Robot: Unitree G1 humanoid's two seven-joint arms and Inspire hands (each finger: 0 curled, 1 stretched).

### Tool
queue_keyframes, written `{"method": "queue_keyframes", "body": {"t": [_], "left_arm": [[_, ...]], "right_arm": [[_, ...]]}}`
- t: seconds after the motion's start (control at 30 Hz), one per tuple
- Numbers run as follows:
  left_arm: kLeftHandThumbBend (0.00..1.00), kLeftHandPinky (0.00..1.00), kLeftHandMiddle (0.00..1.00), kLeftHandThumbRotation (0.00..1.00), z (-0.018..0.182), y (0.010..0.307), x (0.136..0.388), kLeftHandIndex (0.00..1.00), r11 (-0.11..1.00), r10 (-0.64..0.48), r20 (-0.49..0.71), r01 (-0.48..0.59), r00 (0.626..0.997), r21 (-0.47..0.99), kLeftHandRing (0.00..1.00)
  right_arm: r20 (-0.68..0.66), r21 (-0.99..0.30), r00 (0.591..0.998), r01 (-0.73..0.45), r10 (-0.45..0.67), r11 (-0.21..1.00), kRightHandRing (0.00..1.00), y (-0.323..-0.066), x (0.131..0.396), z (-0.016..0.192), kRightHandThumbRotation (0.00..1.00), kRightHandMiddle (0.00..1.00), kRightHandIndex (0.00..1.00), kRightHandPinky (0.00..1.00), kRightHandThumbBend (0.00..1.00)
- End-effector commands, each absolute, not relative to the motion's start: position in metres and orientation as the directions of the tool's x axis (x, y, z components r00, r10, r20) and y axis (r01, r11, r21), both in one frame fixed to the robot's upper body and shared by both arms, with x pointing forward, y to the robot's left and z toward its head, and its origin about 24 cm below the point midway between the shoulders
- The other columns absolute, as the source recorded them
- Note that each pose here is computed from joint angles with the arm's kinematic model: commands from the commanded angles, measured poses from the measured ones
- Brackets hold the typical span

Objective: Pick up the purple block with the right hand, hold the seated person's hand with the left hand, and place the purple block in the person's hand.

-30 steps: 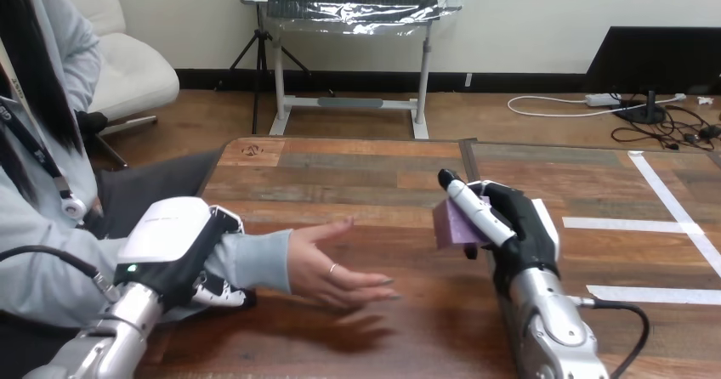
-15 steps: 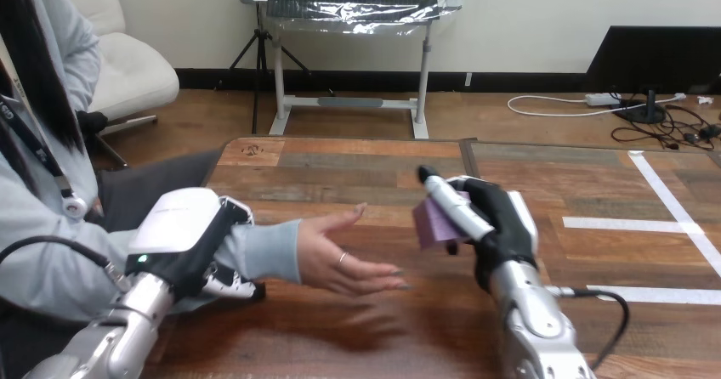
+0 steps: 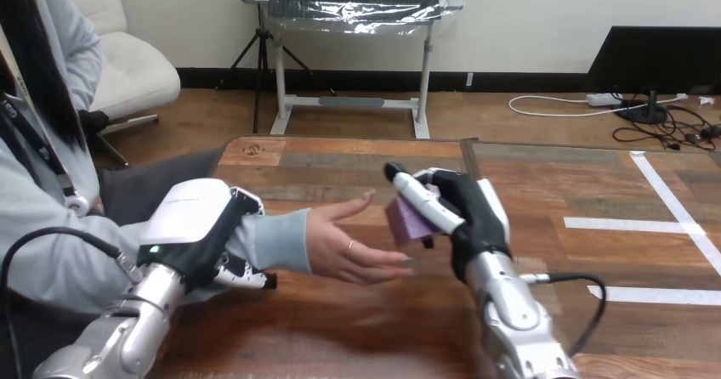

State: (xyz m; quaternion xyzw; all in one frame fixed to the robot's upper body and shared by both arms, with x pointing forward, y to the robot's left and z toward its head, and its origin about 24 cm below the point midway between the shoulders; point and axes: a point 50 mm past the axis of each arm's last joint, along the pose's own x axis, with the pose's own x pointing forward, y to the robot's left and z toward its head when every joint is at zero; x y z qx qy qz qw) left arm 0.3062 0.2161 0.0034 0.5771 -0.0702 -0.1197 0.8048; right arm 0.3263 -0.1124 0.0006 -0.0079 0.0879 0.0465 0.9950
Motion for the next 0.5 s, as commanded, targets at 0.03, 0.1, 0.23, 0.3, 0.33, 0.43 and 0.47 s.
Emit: {"method": "queue_keyframes", "body": {"t": [0.03,0.1,0.23,0.3,0.33,0.43,0.47], "left_arm": [[0.85,0.18,0.31,0.07,0.044,0.193,0.337,0.34,0.355,-0.318,0.140,-0.020,0.938,0.935,0.24],[0.85,0.18,0.31,0.08,0.044,0.192,0.337,0.34,0.356,-0.318,0.142,-0.021,0.937,0.934,0.24],[0.85,0.18,0.31,0.07,0.044,0.189,0.338,0.34,0.357,-0.318,0.142,-0.020,0.937,0.934,0.24],[0.85,0.18,0.31,0.07,0.044,0.187,0.339,0.34,0.358,-0.316,0.141,-0.020,0.938,0.934,0.24],[0.85,0.18,0.31,0.07,0.044,0.187,0.339,0.34,0.358,-0.316,0.141,-0.020,0.938,0.934,0.24],[0.85,0.18,0.31,0.08,0.044,0.185,0.340,0.34,0.360,-0.316,0.143,-0.021,0.938,0.933,0.24],[0.85,0.19,0.32,0.08,0.044,0.185,0.340,0.34,0.361,-0.316,0.143,-0.021,0.938,0.932,0.24]], "right_arm": [[-0.038,-0.031,0.989,-0.141,0.140,0.990,0.06,-0.094,0.345,0.035,0.34,0.11,0.16,0.02,0.31],[-0.035,-0.033,0.989,-0.147,0.145,0.989,0.06,-0.092,0.345,0.035,0.34,0.11,0.16,0.02,0.30],[-0.034,-0.042,0.986,-0.163,0.161,0.986,0.06,-0.087,0.343,0.035,0.33,0.11,0.16,0.02,0.30],[-0.030,-0.049,0.985,-0.173,0.172,0.984,0.07,-0.083,0.343,0.035,0.33,0.11,0.15,0.02,0.30],[-0.029,-0.051,0.984,-0.177,0.176,0.983,0.07,-0.082,0.342,0.035,0.33,0.11,0.15,0.02,0.30],[-0.028,-0.050,0.983,-0.183,0.182,0.982,0.07,-0.080,0.342,0.035,0.33,0.11,0.16,0.02,0.30],[-0.028,-0.049,0.982,-0.186,0.185,0.981,0.07,-0.079,0.341,0.035,0.32,0.11,0.16,0.02,0.30]]}}
